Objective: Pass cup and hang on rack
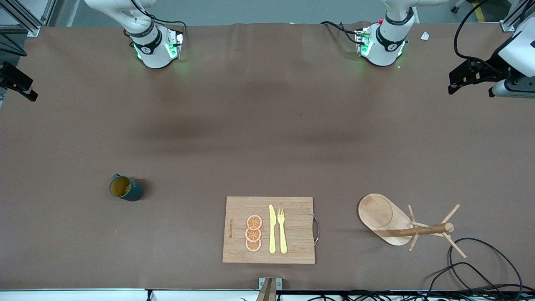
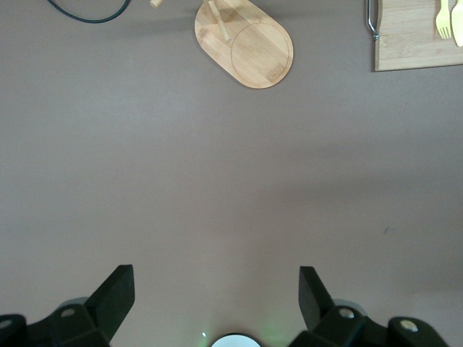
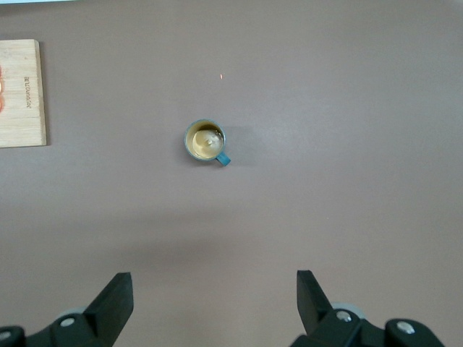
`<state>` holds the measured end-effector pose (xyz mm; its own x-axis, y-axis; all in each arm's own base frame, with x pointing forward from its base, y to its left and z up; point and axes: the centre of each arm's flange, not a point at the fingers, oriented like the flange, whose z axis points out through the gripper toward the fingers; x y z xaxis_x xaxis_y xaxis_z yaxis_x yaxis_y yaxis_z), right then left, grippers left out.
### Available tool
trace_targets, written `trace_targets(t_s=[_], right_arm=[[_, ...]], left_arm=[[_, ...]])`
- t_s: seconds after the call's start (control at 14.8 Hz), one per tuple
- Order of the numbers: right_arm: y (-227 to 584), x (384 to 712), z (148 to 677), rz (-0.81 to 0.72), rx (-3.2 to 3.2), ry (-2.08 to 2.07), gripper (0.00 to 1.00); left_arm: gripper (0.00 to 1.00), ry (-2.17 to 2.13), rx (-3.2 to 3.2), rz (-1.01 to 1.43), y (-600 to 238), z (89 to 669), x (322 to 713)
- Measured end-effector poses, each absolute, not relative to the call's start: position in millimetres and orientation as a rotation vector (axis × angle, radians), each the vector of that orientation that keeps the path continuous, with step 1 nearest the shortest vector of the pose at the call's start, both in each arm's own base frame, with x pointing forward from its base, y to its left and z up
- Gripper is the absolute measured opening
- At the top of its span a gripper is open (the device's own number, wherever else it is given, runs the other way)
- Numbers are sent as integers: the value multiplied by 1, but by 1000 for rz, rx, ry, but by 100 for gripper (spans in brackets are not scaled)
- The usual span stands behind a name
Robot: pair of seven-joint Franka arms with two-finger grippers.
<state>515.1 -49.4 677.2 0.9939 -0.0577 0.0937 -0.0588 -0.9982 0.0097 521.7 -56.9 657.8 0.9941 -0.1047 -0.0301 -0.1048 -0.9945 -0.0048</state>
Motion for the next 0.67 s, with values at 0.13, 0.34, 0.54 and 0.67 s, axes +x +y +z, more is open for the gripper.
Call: trace_targets(t_s=[0.13, 0.34, 0.54, 0.67], right_arm=[[-49, 515, 677, 146, 3124, -92, 100], [-49, 515, 677, 145, 3124, -92, 100], [-49, 515, 677, 146, 3124, -92, 100], [-49, 515, 677, 145, 3125, -92, 100]], left_arm=[[100, 158, -3131, 50, -55, 657, 523], [100, 176, -3136, 61, -61, 649, 528], [100, 177, -3148, 29, -63, 647, 535], [100, 176, -3150, 11, -63, 645, 538]])
